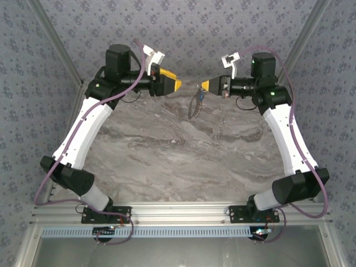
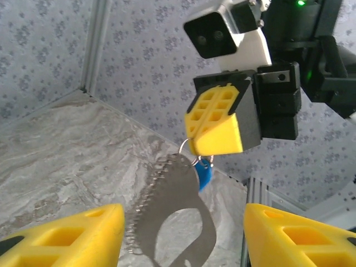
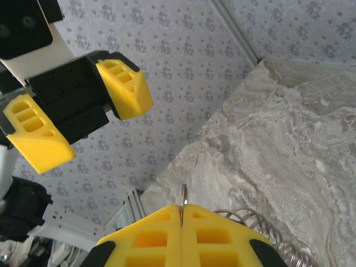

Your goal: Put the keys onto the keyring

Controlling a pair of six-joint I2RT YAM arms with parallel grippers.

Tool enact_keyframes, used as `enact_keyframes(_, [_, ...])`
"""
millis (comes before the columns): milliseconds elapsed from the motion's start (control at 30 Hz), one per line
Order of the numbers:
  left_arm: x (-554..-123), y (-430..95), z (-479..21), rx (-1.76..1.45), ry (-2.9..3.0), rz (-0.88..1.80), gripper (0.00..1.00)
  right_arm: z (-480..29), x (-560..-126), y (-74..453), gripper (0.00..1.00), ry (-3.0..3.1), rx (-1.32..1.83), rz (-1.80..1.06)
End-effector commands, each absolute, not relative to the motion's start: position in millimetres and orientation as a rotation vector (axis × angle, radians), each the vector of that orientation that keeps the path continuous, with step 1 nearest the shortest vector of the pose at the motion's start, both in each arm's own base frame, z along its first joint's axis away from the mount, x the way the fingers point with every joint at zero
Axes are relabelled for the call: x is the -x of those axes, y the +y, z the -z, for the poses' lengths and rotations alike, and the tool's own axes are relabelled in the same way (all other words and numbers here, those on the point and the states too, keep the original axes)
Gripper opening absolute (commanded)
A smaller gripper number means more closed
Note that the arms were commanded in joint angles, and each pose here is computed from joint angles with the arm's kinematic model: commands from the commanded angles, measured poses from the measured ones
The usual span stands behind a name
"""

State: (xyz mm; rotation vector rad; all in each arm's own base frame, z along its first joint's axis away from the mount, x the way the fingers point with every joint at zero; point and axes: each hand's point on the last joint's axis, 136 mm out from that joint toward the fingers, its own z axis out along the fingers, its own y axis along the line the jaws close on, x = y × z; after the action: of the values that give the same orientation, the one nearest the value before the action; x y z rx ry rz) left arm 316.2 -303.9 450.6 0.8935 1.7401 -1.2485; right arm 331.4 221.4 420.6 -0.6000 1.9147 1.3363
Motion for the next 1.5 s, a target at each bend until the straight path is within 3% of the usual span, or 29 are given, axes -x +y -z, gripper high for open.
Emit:
enact_keyframes(0, [-303,-308,-460,-0.946,1.713,1.342,0.56,-423,-312,231,0.00,1.919,0.722,-1.352])
enact_keyframes(467, [-298,-324,-456,-1.000,1.725,1.422,0.45,-440,-300,261,0.00,1.845,0.835,-1.475])
enact_keyframes(1467, [-296,-335,-449,-1.029,1.735,1.457,0.32,-448,-308,266,0.00,1.795,0.823,-1.528])
